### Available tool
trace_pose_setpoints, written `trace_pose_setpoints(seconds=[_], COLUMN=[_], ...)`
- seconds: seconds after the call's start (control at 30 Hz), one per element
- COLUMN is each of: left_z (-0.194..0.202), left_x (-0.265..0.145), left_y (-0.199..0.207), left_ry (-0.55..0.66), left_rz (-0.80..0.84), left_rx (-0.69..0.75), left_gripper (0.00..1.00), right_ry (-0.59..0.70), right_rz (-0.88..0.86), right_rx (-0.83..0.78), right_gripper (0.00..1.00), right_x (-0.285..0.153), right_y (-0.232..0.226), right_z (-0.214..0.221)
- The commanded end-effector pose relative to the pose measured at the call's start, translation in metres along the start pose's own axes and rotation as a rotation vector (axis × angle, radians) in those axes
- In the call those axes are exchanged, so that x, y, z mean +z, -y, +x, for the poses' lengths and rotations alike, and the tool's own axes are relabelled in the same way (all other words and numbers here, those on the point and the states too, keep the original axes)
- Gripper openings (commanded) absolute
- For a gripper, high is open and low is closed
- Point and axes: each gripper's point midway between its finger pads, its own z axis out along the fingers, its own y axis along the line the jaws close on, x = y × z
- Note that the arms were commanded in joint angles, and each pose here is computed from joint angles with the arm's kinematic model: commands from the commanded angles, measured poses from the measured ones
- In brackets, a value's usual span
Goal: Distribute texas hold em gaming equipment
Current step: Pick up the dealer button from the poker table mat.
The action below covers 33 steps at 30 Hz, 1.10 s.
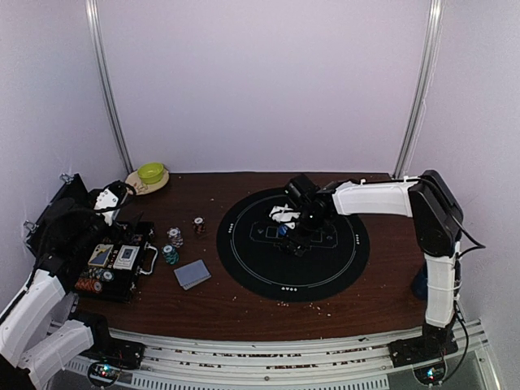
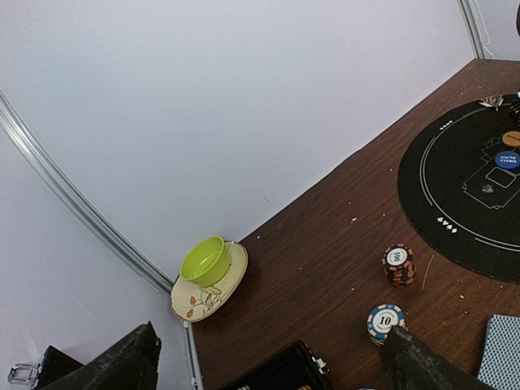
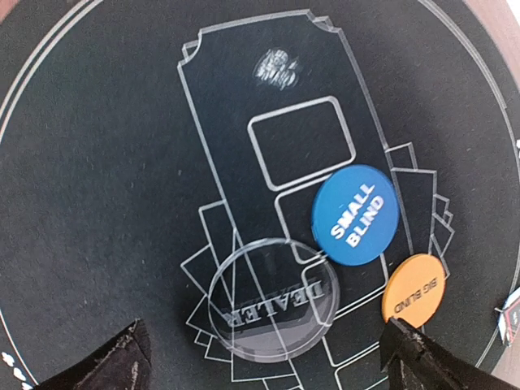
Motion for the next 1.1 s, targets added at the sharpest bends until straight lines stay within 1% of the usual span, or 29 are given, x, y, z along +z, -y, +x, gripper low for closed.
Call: trace_pose_setpoints(seconds=[0.0, 0.17, 0.4, 0.73, 0.9, 1.07], left_z=[-0.006, -0.007, -0.005, -0.004, -0.003, -0.002], left_x=[-0.001, -0.002, -0.002, -0.001, -0.001, -0.001], left_y=[-0.009, -0.01, -0.007, -0.007, -0.007, -0.007], left_ry=[0.03, 0.035, 0.034, 0.032, 0.029, 0.026], left_rz=[-0.043, -0.049, -0.042, -0.042, -0.041, -0.041], left_rx=[0.023, 0.027, 0.029, 0.031, 0.033, 0.033], left_gripper=[0.98, 0.98, 0.98, 0.98, 0.98, 0.98], right_ry=[0.042, 0.034, 0.036, 0.007, -0.004, -0.02], right_rz=[-0.008, -0.041, -0.069, -0.098, -0.175, -0.191], right_rx=[0.036, 0.08, 0.151, 0.164, 0.134, 0.134], right_gripper=[1.0, 0.99, 0.96, 0.91, 0.9, 0.84], right_x=[-0.006, 0.002, 0.009, 0.023, 0.027, 0.033], right_y=[-0.002, -0.005, 0.009, 0.006, -0.009, -0.012], right_z=[-0.012, -0.01, -0.003, 0.006, 0.009, 0.01])
